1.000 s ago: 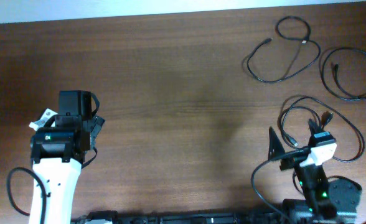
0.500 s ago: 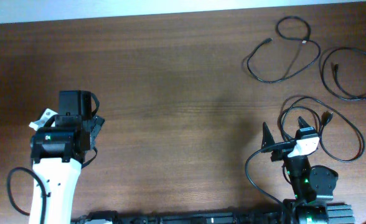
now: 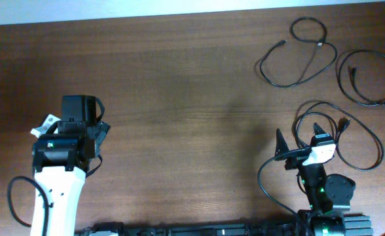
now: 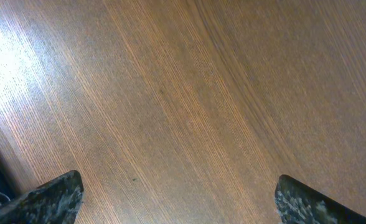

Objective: Untangle cables

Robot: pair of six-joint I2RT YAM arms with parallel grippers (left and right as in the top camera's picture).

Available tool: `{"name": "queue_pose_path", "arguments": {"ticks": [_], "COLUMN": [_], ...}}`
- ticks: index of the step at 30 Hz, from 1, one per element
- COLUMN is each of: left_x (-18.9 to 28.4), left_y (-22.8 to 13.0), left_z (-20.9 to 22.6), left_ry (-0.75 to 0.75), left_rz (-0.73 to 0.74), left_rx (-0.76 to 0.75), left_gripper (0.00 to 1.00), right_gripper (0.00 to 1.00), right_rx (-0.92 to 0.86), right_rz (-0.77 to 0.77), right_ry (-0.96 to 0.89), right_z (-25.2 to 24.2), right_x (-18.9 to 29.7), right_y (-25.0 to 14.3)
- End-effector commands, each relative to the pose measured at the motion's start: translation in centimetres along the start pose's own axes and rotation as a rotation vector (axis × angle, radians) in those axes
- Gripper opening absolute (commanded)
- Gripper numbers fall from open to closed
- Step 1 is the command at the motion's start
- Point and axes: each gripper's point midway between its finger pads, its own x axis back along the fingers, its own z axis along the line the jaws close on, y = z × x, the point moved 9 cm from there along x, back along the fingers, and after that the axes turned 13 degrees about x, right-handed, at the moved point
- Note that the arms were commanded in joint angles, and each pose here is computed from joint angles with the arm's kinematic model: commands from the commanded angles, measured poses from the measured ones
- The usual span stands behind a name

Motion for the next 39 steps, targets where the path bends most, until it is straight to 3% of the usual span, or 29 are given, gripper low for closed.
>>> {"name": "queue_pose_path", "arguments": {"ticks": [1,15,18,22,25,27,34,39], "left_x": [0.2,0.2,0.3,1.5,5.5,7.9,12.6,12.6], "left_y": [0.2,0.2,-0.8,-2.0,-1.4,-1.0,-1.2,-2.3], "left_z": [0.0,0.0,-0.3,-1.7,0.4,2.5,9.3,13.2], "left_ry": [-0.008,-0.007,-0.044,-0.26,-0.479,-0.569,-0.765,-0.757], "left_rz": [-0.004,-0.007,0.12,0.277,0.14,0.044,-0.153,-0.146], "left_rx": [0.016,0.016,0.008,-0.264,-0.577,-0.643,-0.584,-0.587], "left_gripper": [0.99,0.99,0.99,0.99,0.99,0.99,0.99,0.99], "right_gripper": [0.98,0.98,0.98,0.98,0.98,0.98,0.98,0.98], "right_rx": [0.001,0.001,0.001,0.001,0.001,0.001,0.001,0.001], "right_rz": [-0.002,-0.002,-0.002,-0.002,-0.002,-0.002,-0.002,-0.002], "right_ry": [-0.008,-0.008,-0.008,-0.008,-0.008,-0.008,-0.008,-0.008], "right_z": [0.0,0.0,0.0,0.0,0.0,0.0,0.0,0.0], "right_x": [0.0,0.0,0.0,0.0,0.0,0.0,0.0,0.0], "right_y": [-0.2,-0.2,-0.2,-0.2,-0.2,-0.2,-0.2,-0.2]}}
